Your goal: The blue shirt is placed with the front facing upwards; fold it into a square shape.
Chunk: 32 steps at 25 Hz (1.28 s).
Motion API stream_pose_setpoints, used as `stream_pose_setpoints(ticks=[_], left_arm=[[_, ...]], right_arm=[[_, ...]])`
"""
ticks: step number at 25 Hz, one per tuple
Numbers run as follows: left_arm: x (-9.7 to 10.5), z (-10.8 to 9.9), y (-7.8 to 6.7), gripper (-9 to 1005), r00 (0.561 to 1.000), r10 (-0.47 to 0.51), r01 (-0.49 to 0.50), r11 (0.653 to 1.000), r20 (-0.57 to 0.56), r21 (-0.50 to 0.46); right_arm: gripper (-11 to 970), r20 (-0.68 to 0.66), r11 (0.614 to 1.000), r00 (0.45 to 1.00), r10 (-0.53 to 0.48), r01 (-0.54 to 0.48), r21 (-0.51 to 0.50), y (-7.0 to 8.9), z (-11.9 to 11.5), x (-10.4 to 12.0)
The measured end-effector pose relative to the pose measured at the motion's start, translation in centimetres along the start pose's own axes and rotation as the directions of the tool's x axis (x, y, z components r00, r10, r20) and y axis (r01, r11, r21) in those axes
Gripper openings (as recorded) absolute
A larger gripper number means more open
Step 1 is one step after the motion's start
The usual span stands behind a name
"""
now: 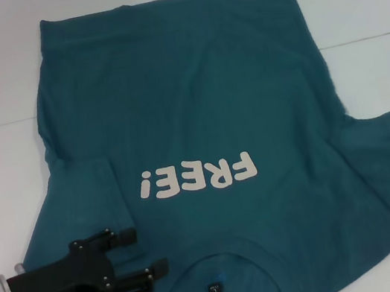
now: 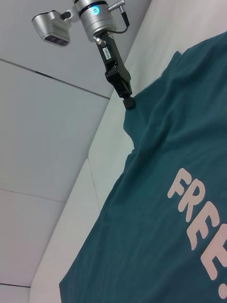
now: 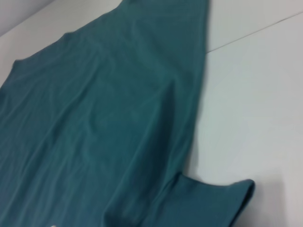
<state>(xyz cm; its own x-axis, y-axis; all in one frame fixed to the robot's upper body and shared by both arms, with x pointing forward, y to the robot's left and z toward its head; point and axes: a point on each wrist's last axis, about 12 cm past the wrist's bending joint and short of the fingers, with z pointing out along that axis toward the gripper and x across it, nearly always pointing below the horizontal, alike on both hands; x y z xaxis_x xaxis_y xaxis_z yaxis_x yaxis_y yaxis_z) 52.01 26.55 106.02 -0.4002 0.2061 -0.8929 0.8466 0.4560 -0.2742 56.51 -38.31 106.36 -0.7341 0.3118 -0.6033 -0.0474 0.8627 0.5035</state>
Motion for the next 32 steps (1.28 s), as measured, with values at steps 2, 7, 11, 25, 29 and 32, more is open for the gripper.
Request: stream_pose_setpoints(ticks=[2,7,11,25,29,32], left_arm=[[0.0,0.0,0.0,877,1.000,-0.001,0.001,1.000,0.002,0.000],[0.1,0.1,-0.1,877,1.000,-0.003,0.003,1.000,0.002,0.002],[0.1,0.2,-0.1,877,1.000,-0.005,0.005,1.000,0.001,0.004],[0.2,0.4,-0.3,877,0.999,-0.037,0.037,0.999,0.003,0.010],[0.2,0.3,-0.2,877,0.999,-0.038,0.038,0.999,0.005,0.008],[0.2,0.3,-0.2,878,0.999,-0.039,0.039,0.999,0.008,0.007]], right_arm=[[10,0.009,1.000,1.000,0.009,-0.009,0.009,-0.4,-0.4,0.0],[9,0.022,1.000,1.000,0.010,-0.011,0.029,-1.2,-1.1,-0.3],[9,0.033,0.999,0.999,-0.006,0.005,0.042,-1.5,-1.6,-0.9],[10,0.082,0.995,0.992,-0.093,0.089,0.048,-0.4,-2.0,-4.2],[9,0.099,0.993,0.988,-0.117,0.113,0.045,0.1,-2.1,-5.2],[9,0.101,0.992,0.987,-0.128,0.125,0.034,0.7,-1.9,-5.7]])
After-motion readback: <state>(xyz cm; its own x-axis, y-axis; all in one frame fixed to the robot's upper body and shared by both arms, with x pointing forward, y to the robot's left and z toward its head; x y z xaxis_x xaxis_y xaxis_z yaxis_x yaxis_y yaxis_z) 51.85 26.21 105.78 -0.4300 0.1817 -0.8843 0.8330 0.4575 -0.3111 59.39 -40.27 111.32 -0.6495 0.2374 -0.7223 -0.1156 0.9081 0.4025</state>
